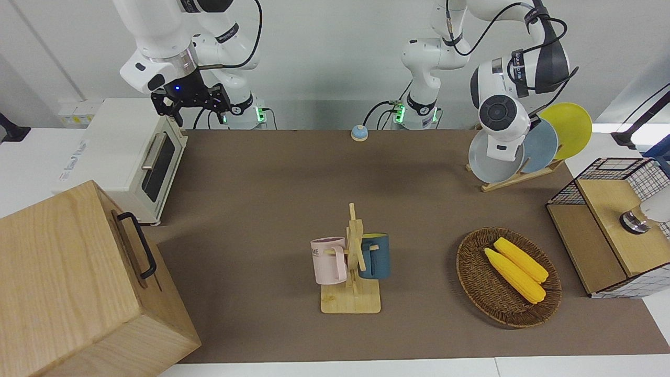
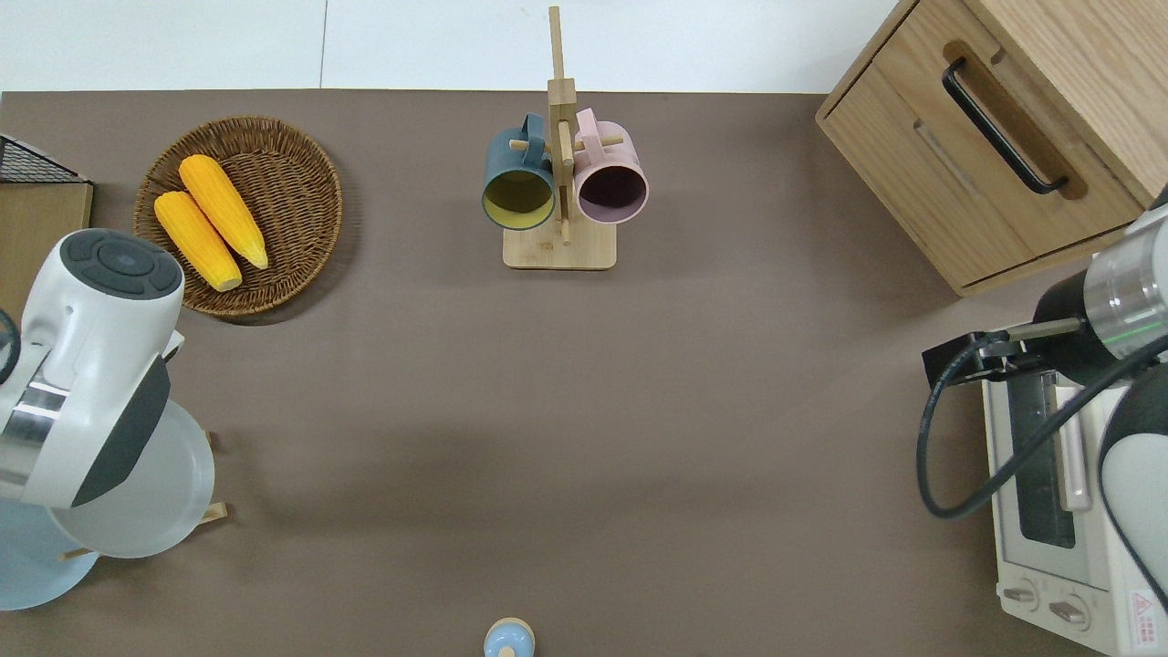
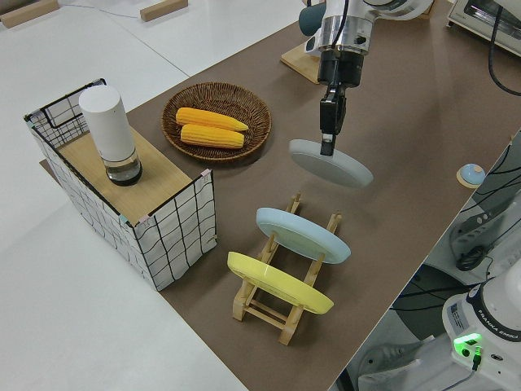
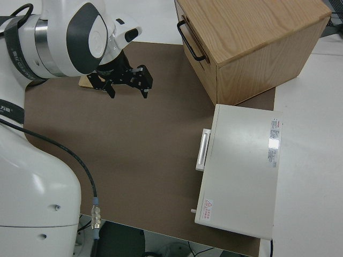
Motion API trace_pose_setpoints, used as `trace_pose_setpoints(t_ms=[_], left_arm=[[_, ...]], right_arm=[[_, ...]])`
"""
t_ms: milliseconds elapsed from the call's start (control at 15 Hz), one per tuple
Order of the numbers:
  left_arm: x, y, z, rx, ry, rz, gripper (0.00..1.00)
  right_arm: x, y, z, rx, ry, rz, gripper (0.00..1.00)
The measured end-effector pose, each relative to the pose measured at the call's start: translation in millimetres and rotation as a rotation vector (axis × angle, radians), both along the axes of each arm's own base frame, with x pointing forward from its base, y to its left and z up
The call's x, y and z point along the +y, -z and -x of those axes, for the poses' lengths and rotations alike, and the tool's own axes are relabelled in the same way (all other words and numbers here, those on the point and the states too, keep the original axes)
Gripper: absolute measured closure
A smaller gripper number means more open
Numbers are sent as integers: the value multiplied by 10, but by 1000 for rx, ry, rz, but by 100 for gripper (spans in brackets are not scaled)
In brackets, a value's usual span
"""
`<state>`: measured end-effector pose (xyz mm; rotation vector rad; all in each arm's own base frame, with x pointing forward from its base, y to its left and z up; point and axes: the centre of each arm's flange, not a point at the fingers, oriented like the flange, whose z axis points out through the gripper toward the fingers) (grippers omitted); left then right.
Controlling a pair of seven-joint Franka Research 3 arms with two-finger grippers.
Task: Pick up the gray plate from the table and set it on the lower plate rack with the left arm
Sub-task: 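Carry the gray plate with the left gripper toward the wooden rack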
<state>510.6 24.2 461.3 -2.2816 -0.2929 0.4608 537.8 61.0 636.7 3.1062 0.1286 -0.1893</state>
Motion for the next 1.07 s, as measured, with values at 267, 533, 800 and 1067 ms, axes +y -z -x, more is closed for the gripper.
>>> trace_pose_setpoints(t_ms=[267,533,800,1067], left_arm=[[81,85,16,35,12,-67,97],[135,296,31,76,9,-110,97],[150,448,15,80,-12,-132,97],[149,489,10,83,-15,-136,96]], right_arm=[[0,0,0,0,0,0,1],[0,0,0,0,0,0,1],[0,0,0,0,0,0,1],[0,0,0,0,0,0,1]])
